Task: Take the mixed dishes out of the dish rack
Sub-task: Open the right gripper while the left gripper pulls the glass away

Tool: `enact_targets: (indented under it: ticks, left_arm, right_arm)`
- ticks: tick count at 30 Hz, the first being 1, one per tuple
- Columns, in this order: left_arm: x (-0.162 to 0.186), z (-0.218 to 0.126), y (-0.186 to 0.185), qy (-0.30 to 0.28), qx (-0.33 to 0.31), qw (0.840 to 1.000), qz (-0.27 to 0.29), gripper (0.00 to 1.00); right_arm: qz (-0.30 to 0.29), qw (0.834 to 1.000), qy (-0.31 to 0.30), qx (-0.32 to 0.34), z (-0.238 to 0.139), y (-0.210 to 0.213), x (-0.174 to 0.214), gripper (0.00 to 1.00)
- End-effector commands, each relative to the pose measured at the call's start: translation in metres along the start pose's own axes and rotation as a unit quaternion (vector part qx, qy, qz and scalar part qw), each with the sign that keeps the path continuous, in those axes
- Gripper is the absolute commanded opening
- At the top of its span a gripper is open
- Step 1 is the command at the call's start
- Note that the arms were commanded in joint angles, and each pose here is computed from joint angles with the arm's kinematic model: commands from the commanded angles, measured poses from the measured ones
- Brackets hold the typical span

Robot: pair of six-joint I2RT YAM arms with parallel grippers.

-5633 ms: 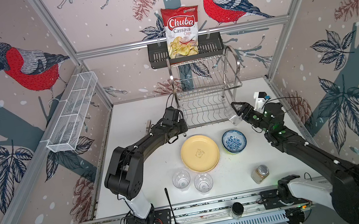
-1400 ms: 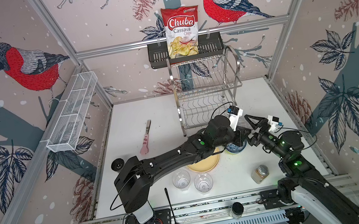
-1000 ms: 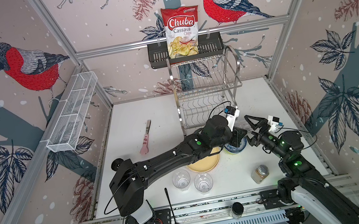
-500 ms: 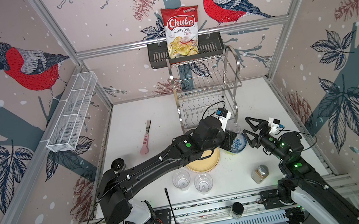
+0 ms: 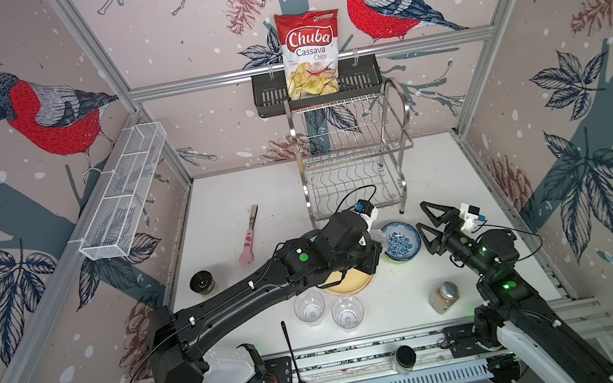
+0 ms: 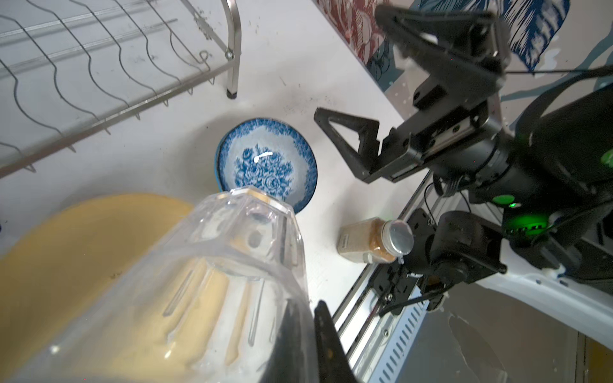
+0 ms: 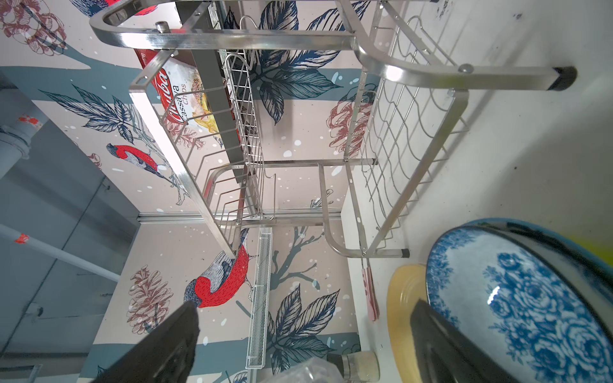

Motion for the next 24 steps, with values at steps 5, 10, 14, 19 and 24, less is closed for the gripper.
enact_targets:
  ticks: [5, 10, 14, 19, 24]
  left_arm:
    - [0.046, 0.002, 0.007, 0.093, -0.048, 0.994, 0.032, 0.0]
    - [0.07, 0.01, 0.009, 0.141, -0.056, 0.988, 0.037, 0.0]
    - [0.084, 0.017, 0.011, 0.177, -0.065, 0.981, 0.044, 0.0]
    - [0.091, 0.02, 0.009, 0.207, -0.078, 0.973, 0.068, 0.0]
    - [0.096, 0.031, 0.0, 0.244, -0.073, 0.963, 0.091, 0.0]
  right_arm:
    - [0.007, 1.0, -0.001, -0.007, -0.001, 0.0, 0.0, 1.0]
    - [0.009, 1.0, 0.0, -0.009, -0.001, 0.001, 0.001, 0.99]
    - [0.01, 1.0, 0.0, -0.007, -0.003, 0.0, 0.001, 0.99]
    - [0.01, 1.0, -0.004, -0.005, -0.004, -0.001, 0.001, 0.99]
    - [0.013, 1.0, -0.005, -0.004, -0.005, -0.002, 0.001, 1.0]
Point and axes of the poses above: each gripper's point midway between its finger pads, its own z axis out along the fingers, its own y axis along the line the jaws close on, x = y × z, the point moved 1 cm from there along -z, back along the fingers, and after that the axes turned 9 degrees about -z, right-handed, at the moved point
